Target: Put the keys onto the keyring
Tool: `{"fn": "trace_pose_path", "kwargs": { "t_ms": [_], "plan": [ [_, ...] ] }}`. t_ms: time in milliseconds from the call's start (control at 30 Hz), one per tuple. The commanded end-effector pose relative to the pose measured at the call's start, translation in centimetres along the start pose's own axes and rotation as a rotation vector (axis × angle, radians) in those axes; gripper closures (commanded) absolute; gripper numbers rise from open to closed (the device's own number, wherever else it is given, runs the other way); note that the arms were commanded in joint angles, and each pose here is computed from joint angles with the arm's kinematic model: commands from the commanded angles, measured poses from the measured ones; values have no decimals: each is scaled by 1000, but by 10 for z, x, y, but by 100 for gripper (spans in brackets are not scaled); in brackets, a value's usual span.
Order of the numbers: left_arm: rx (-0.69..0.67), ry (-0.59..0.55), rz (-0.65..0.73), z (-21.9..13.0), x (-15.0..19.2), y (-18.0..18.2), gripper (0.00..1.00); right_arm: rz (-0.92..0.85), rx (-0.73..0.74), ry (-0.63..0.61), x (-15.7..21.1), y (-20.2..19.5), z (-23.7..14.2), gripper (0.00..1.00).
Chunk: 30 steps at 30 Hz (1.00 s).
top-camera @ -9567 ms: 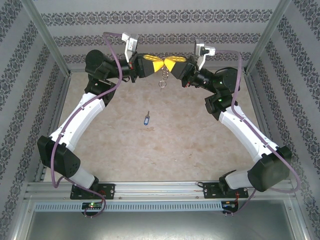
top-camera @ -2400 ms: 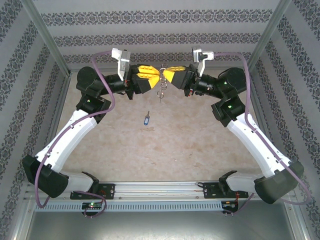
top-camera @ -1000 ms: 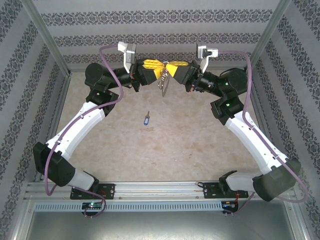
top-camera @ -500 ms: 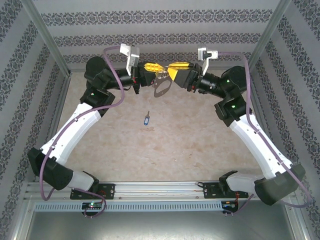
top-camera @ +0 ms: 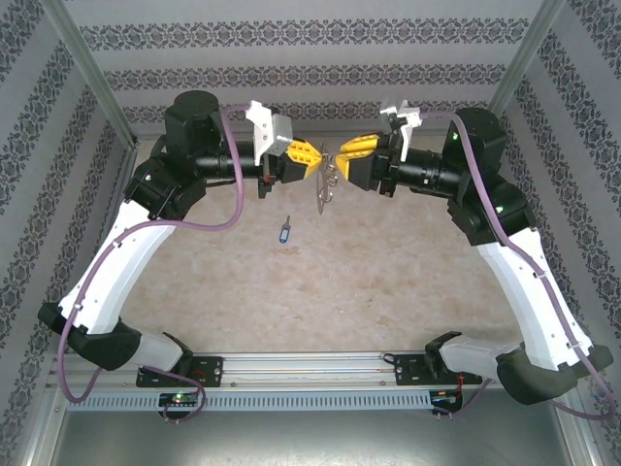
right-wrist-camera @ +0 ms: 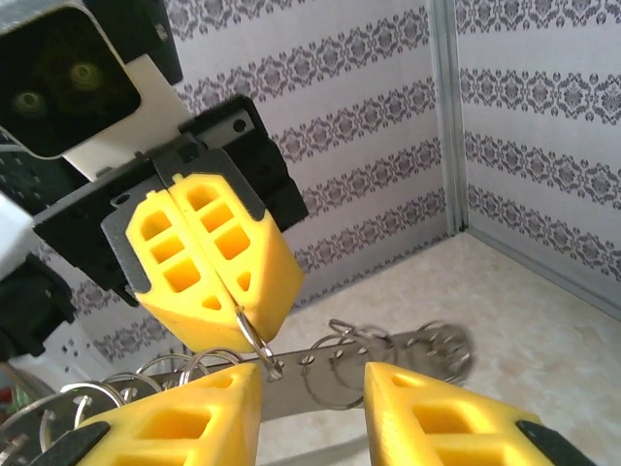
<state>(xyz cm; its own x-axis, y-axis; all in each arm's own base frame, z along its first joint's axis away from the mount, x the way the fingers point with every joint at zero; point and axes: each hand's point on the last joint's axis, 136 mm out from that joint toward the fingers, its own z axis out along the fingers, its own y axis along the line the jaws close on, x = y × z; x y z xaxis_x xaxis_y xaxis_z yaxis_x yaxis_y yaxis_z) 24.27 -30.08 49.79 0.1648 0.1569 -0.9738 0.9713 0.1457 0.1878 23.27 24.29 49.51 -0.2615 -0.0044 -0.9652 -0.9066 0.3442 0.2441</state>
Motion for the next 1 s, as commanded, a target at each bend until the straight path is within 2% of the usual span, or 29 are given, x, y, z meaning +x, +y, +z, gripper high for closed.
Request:
{"fn": "trace_pose_path", "kwargs": {
  "t_ms": [0, 367, 800, 900, 967],
  "plan": [
    [8, 102, 47, 0, 19, -8, 100, -52, 17, 100, 18, 2, -6, 66],
    [35, 92, 46, 3, 14, -12, 100, -92, -38, 160, 24, 17, -3, 67],
    [77, 51, 26, 4, 7, -19, 100, -126, 1, 184, 28, 9, 9, 69],
    [100, 28, 16, 5, 4, -22, 100, -135, 2, 187, 28, 9, 10, 71],
    [114, 18, 5, 6, 2, -23, 100, -138, 0, 190, 29, 8, 11, 77]
  ]
}}
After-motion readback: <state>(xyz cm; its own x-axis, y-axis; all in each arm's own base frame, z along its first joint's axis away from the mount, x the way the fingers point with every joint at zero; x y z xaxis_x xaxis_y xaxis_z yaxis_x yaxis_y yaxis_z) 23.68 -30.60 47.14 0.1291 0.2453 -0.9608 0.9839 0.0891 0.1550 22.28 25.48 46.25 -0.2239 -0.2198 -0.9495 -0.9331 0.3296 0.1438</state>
